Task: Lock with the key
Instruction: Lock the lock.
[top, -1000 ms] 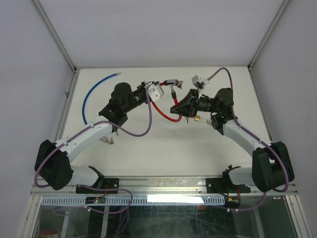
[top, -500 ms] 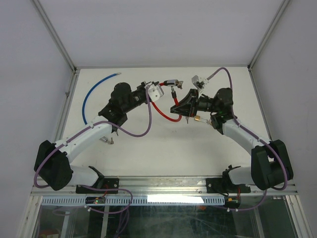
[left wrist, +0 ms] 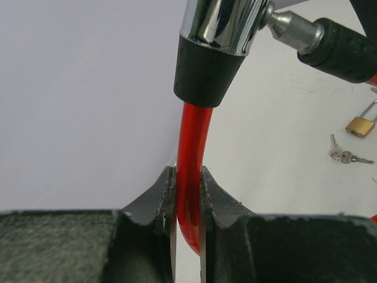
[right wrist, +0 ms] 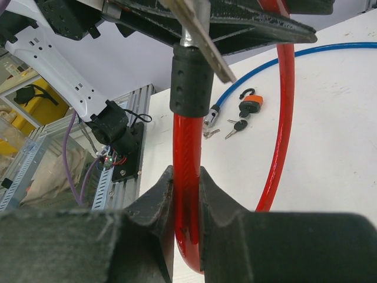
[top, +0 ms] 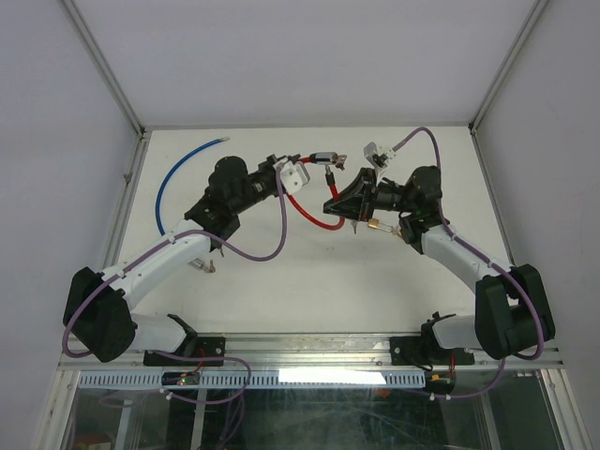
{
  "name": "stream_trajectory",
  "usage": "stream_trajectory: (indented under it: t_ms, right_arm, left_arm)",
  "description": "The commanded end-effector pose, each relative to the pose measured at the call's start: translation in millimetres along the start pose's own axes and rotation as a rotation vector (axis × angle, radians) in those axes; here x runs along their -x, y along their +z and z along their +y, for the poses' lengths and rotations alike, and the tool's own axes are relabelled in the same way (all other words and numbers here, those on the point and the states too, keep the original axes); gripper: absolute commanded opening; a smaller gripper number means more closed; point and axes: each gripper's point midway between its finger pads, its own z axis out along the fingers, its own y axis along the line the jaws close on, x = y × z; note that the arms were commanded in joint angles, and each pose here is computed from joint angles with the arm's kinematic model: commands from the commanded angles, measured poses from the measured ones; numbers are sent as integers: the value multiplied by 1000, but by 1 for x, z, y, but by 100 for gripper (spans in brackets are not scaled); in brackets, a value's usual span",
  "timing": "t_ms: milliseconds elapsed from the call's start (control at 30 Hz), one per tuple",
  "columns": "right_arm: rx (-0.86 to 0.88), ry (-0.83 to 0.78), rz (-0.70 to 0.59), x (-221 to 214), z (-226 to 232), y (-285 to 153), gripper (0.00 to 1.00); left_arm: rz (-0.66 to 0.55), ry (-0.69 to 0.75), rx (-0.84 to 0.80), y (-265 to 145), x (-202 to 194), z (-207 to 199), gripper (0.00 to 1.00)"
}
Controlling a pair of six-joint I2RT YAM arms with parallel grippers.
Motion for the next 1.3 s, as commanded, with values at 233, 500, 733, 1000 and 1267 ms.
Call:
stream_trajectory:
  t_ms: [233,500,733,1000,1267]
  right_arm:
    - [-2,-22,-19,8,0,-3,0]
    - [-28,-36,14,-1,-12,-5,0]
    - [-24,-99,31,-21,-30,-4,0]
    - [19,-161,55,-30,-29,-4,0]
    - [25,-97,97,-26,-29,-10,0]
  left_arm:
    - [-76,72,29,-7,35,16,0]
    - [-30,227,1,-13,26,9,0]
    - [88,391,-29,-11,-2,-6,0]
    - [213,457,-122,-4,-34,-25,0]
    - [247,485,-196,-13,-42,-34,0]
